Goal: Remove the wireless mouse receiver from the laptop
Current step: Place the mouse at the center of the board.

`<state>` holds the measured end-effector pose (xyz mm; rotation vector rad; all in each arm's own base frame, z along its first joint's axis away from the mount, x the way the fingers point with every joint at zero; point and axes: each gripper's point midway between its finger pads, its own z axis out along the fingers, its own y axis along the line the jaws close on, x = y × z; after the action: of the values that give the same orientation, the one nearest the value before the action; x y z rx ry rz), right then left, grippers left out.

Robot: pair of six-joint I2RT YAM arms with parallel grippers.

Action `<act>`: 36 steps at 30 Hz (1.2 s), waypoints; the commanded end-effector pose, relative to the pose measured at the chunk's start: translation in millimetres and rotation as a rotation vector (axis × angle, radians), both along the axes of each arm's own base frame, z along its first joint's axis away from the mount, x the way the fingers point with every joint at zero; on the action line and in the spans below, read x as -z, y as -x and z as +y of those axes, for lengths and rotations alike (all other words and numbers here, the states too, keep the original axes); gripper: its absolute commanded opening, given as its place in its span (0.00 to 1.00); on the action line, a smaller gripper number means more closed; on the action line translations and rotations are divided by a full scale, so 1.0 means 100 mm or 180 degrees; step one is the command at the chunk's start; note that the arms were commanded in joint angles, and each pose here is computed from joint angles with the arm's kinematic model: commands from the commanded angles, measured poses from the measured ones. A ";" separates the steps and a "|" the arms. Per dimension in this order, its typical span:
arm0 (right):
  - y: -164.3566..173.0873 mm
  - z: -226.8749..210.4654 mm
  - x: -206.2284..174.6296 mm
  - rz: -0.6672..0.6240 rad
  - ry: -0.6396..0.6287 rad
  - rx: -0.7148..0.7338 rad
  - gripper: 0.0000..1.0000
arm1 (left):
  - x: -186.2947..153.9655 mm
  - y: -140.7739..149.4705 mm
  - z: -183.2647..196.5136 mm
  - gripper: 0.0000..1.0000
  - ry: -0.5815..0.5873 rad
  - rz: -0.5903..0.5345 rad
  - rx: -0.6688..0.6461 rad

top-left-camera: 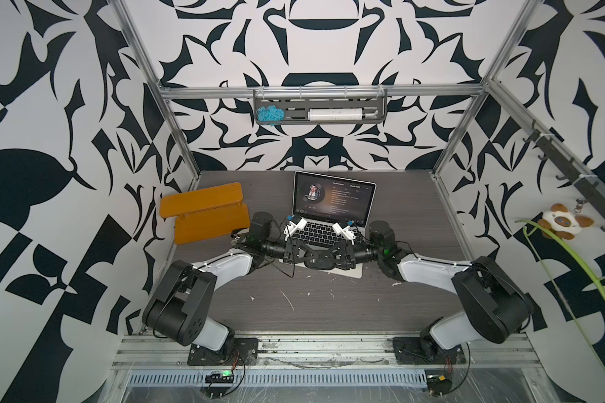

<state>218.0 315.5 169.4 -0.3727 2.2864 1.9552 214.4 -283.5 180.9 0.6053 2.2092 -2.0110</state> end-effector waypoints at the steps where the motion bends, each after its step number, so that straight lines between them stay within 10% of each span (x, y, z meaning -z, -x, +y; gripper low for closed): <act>1: -0.08 0.07 -0.23 -0.0241 -0.0176 -0.0007 0.46 | -0.17 0.04 -0.01 0.00 0.0125 -0.0189 0.0111; 9: -0.10 0.07 -0.23 -0.0260 -0.0191 0.0028 0.30 | -0.15 0.04 -0.02 0.03 0.0097 -0.0134 0.0115; 12: -0.10 0.06 -0.24 -0.0310 -0.0204 0.0051 0.27 | -0.14 0.02 -0.02 0.39 0.0068 -0.0125 0.0084; 18: -0.18 -0.03 -0.11 -0.0501 0.0184 0.0286 0.22 | -0.25 -0.16 0.16 0.81 -0.0059 -0.0270 -0.0309; 21: -0.38 -0.27 0.08 -0.0871 0.0999 0.0673 0.21 | -0.23 -0.35 0.38 1.00 -0.0385 -0.0406 -0.0766; 36: -0.98 -2.22 0.30 -0.1634 0.5240 0.2211 0.21 | 0.08 -0.70 1.08 0.99 -0.1542 -0.0802 -0.2098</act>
<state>310.8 150.1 123.4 -0.0822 2.5311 0.0151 279.5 -195.9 195.9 0.1879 2.2521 -1.2181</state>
